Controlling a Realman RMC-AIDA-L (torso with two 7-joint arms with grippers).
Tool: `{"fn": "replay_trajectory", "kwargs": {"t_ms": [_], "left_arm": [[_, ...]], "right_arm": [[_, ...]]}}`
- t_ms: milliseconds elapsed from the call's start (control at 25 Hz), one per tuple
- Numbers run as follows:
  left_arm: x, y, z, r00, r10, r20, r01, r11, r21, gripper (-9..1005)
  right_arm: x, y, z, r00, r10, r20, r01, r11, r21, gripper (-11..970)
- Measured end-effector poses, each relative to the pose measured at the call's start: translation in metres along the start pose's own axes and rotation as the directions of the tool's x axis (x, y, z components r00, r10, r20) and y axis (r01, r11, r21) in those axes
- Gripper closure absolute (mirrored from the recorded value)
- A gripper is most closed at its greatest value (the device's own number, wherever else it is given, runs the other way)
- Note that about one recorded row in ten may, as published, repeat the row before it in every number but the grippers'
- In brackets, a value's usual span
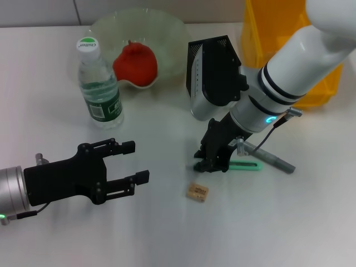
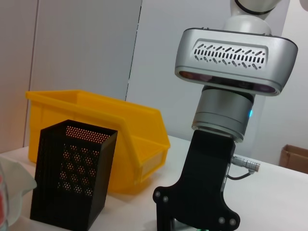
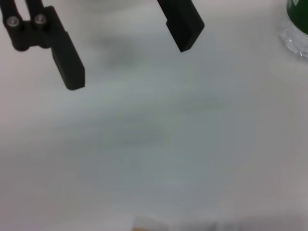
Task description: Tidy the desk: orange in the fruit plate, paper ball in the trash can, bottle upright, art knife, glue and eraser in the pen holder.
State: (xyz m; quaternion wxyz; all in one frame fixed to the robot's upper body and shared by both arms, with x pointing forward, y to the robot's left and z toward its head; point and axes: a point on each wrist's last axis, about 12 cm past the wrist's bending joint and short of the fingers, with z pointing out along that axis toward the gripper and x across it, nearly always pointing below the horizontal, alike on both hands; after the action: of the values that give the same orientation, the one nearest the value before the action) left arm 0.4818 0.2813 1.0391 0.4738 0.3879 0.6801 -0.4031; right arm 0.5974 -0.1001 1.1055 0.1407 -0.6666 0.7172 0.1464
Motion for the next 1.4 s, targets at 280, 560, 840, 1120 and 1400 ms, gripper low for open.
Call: {"fn": "replay_trajectory", "kwargs": {"t_ms": [280, 560, 840, 1120, 1400], "left_arm": [[-0.001, 0.0, -0.002, 1.0, -0.002, 0.017, 0.002, 1.0, -0.003, 271], [-0.003, 0.001, -0.005, 0.999, -0.006, 0.037, 0.007, 1.0, -0.014, 271], [-0.005, 0.001, -0.006, 0.997, -0.009, 0.076, 0.012, 0.999, -0.031, 270], [-0.007, 0.001, -0.004, 0.993, -0.019, 0.115, 0.024, 0.999, -0.045, 270], [-0.008, 0.002, -0.005, 0.992, -0.018, 0.121, 0.024, 0.998, -0.05, 271]], "right_arm": [[-0.001, -0.004, -0.03, 0.982, 0.091, 0.163, -0.086, 0.996, -0.039, 773], [0.014, -0.007, -0.051, 0.91, 0.15, 0.387, -0.144, 0.989, -0.046, 769], [0.044, -0.001, -0.051, 0.739, 0.18, 0.65, -0.188, 0.981, -0.058, 765], [0.066, 0.01, -0.03, 0.563, 0.145, 0.814, -0.216, 0.976, -0.025, 761], [0.077, 0.017, -0.018, 0.463, 0.162, 0.871, -0.284, 0.959, -0.027, 757]]}}
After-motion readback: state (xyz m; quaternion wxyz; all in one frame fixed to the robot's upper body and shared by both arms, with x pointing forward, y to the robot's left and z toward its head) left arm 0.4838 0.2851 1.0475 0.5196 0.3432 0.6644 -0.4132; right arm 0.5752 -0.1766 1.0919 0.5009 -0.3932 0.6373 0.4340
